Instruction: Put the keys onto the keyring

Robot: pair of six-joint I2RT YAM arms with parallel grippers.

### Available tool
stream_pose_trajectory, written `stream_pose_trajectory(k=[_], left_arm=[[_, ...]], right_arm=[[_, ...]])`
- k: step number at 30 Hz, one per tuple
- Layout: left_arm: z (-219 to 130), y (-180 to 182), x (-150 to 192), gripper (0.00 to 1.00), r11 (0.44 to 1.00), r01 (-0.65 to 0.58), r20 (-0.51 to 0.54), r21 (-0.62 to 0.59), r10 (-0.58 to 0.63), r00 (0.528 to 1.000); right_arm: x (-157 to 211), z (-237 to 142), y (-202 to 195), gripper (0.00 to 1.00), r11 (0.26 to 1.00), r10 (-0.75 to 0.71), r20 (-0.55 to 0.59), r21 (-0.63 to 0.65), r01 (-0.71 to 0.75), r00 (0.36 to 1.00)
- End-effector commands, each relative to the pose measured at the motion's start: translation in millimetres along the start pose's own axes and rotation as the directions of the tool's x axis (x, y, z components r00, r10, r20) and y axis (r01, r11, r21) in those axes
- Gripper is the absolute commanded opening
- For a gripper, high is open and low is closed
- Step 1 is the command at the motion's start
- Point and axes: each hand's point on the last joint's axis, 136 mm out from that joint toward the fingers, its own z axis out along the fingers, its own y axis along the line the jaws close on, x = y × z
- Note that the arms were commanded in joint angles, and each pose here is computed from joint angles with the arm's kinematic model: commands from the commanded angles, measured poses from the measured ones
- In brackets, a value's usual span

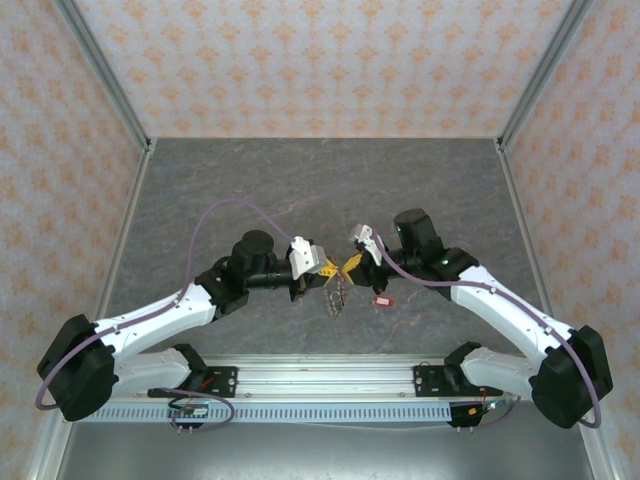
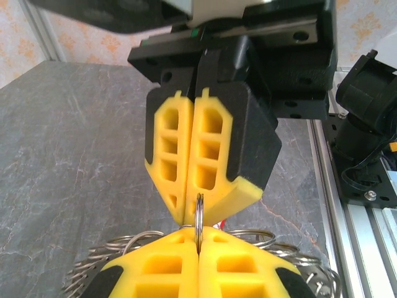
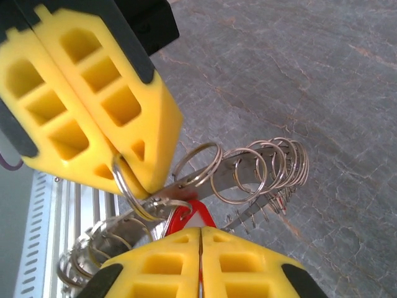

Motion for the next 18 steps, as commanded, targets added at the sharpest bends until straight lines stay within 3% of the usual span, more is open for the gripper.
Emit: stream_pose_trajectory(k=[1, 8, 15, 18], left_arm=[[-3.3, -0.1, -22.7, 0.0, 0.999, -0.032, 0.084, -0.003, 0.033, 0.996], [-0.2, 0.1, -17.1, 0.0, 1.0, -0.029, 0.049, 0.008, 0.028, 0.998], [0.2, 1.7, -13.7, 0.0, 0.999, -0.034, 0.026, 0.0, 0.034, 0.999], [0.2, 1.6, -13.8, 0.0, 0.999, -0.033, 0.026, 0.003, 0.033, 0.999]], right_arm=[[-5.4, 1.8, -0.2, 0.07, 1.0, 0.001, 0.038, -0.021, 0.0, 0.999], [-12.6, -3.7, -1.8, 0.09, 1.0, -0.027, 0.067, 0.015, 0.026, 0.997], [-3.9, -16.7, -11.0, 0.17, 0.98, -0.142, 0.048, 0.149, 0.134, 0.989], [-1.1, -17.9, -2.5, 0.21, 0.978, -0.179, 0.05, 0.117, 0.172, 0.983]])
